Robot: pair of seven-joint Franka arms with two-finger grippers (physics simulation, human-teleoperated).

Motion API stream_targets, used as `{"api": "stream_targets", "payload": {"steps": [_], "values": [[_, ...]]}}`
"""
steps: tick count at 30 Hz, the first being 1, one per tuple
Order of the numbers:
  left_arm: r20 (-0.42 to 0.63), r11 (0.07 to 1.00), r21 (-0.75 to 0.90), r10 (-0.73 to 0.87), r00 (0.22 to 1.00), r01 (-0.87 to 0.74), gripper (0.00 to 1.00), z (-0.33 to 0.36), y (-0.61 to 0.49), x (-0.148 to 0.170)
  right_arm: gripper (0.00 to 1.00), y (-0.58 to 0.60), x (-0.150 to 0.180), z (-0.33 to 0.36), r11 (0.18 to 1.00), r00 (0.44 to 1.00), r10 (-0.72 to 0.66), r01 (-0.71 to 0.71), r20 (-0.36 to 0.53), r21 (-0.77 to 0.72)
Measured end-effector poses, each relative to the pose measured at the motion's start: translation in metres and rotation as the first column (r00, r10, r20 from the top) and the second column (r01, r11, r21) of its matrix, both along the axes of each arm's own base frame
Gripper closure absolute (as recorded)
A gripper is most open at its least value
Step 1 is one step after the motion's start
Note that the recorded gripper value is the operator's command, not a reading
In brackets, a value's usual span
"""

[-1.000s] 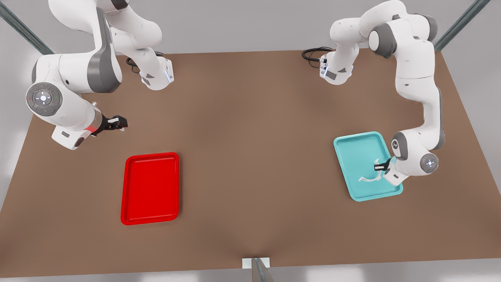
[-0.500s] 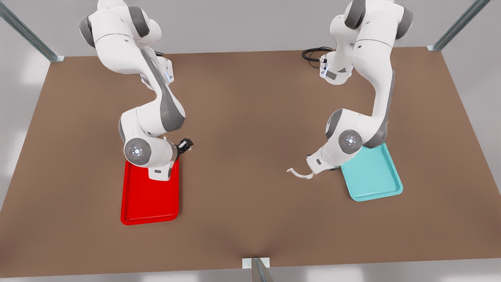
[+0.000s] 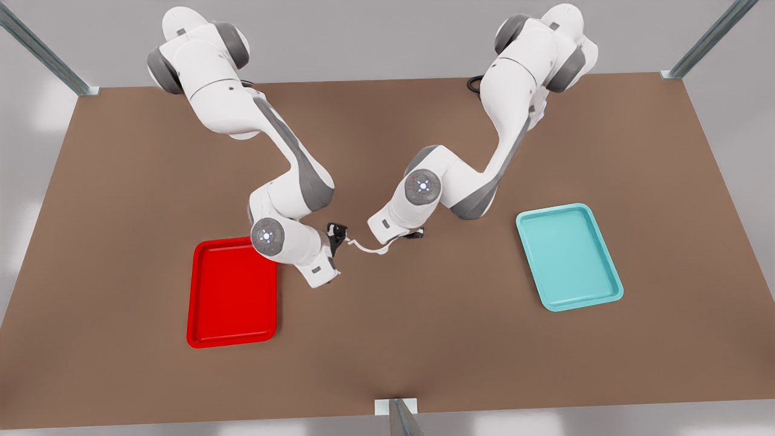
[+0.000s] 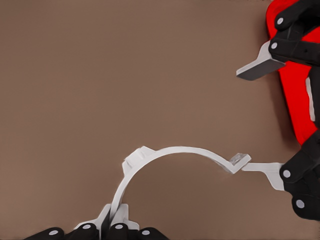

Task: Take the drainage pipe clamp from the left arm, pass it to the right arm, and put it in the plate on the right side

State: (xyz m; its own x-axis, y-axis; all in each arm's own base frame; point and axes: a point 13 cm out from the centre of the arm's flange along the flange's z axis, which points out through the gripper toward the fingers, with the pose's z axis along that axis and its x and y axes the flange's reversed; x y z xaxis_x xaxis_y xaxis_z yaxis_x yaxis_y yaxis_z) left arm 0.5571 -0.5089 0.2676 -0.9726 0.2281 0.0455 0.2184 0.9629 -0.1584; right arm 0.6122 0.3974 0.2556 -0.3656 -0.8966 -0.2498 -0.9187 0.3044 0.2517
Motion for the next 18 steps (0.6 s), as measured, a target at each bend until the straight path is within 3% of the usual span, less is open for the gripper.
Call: {"api": "stream_targets", "payload": {"steps": [5, 18], "values": [[-0.026, 0.994, 0.015, 0.113, 0.993, -0.113, 0.79, -0.010, -0.002, 0.001, 0.00, -0.018, 0.018, 0.010, 0.998, 0.997, 0.044, -0.047, 0.061, 0.035], [-0.043, 0.955, 0.030, 0.296, 0.954, -0.295, 0.79, -0.009, -0.005, 0.001, 0.00, 0.047, -0.009, -0.016, 0.969, 0.971, 0.211, -0.223, 0.116, 0.105]]}}
